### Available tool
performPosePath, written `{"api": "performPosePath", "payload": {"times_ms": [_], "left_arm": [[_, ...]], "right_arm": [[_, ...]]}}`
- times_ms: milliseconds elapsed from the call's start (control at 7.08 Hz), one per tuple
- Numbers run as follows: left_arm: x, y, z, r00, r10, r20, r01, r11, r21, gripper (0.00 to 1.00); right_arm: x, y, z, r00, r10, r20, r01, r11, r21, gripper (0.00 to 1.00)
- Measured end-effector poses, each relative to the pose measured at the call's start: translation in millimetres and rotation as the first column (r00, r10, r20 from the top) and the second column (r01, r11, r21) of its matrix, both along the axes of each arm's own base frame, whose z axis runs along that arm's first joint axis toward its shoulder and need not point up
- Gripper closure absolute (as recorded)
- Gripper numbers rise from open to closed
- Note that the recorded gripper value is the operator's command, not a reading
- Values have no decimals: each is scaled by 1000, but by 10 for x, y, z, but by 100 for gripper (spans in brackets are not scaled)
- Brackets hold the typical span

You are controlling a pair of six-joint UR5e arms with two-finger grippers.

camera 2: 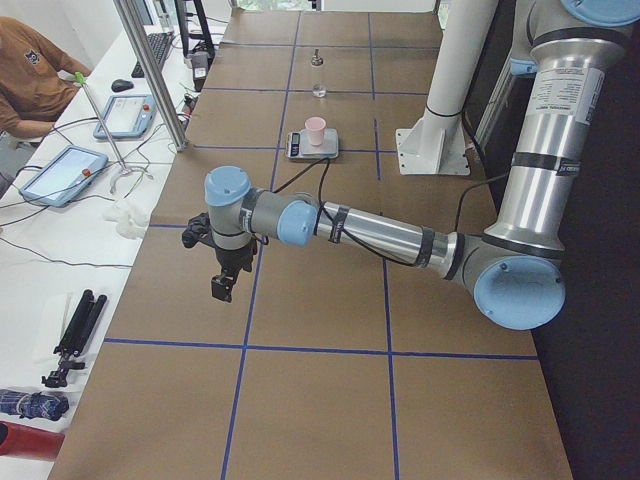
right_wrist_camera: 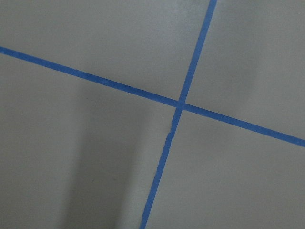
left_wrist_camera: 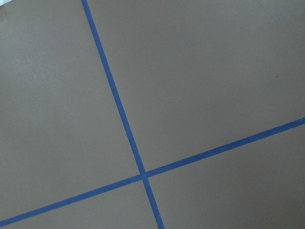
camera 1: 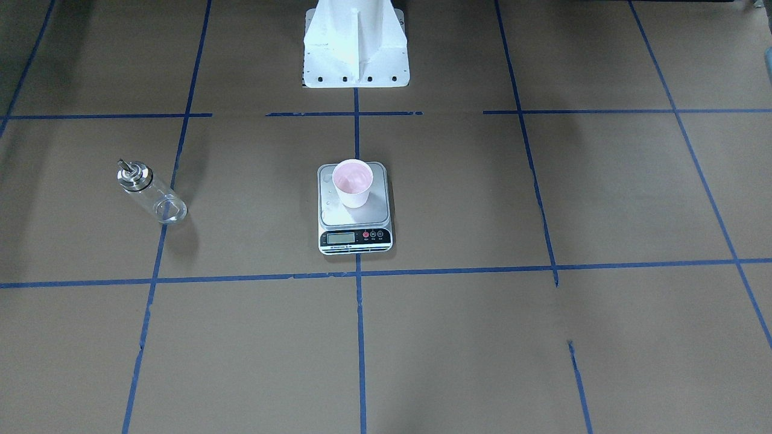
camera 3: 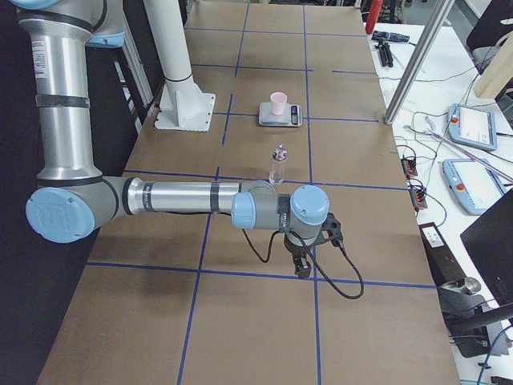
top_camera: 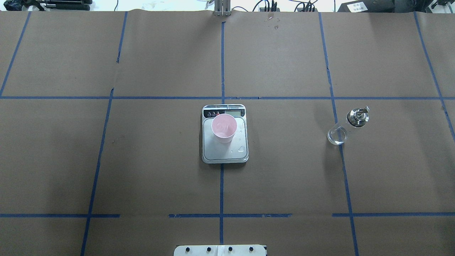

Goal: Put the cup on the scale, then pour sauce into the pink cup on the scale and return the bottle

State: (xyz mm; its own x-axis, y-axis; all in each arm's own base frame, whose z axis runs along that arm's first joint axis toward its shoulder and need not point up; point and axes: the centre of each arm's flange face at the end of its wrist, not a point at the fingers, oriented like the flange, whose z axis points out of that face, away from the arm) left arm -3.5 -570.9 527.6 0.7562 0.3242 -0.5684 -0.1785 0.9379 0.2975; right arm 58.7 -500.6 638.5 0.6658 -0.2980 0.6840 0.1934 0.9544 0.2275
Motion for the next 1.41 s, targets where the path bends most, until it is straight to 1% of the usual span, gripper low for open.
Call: {"api": "performPosePath", "payload": {"times_ms": [141,283,424,707,848,989,1130,1272,1413], "left_arm": [[-23,66,-75,1000,0,2,0,999,-33,0],[-10,121,-70,1000,5,-8,-6,998,-67,0],[12,144,-5,999,11,-33,-14,996,-91,0],[33,160,96,998,17,-58,-23,993,-113,0],[31,146,135,998,27,-59,-32,995,-99,0],[-16,96,225,997,51,-55,-54,997,-57,0],[-97,38,348,996,78,-41,-79,997,-15,0],[-180,0,465,996,90,-20,-90,996,9,0],[-292,-33,593,997,82,-2,-82,996,27,0]], "right_arm": [[-7,10,-5,1000,0,8,0,1000,13,0],[-11,18,14,1000,0,12,0,1000,14,0],[-12,8,10,1000,0,13,0,1000,16,0],[-19,-53,-60,1000,0,16,0,1000,28,0],[-24,-83,-95,1000,-1,17,1,999,32,0],[-43,-129,-133,1000,-4,17,4,999,33,0],[-85,-199,-180,1000,-11,17,11,1000,26,0],[-150,-255,-213,1000,-23,15,22,1000,11,0],[-214,-280,-227,999,-34,15,34,999,0,0]]}}
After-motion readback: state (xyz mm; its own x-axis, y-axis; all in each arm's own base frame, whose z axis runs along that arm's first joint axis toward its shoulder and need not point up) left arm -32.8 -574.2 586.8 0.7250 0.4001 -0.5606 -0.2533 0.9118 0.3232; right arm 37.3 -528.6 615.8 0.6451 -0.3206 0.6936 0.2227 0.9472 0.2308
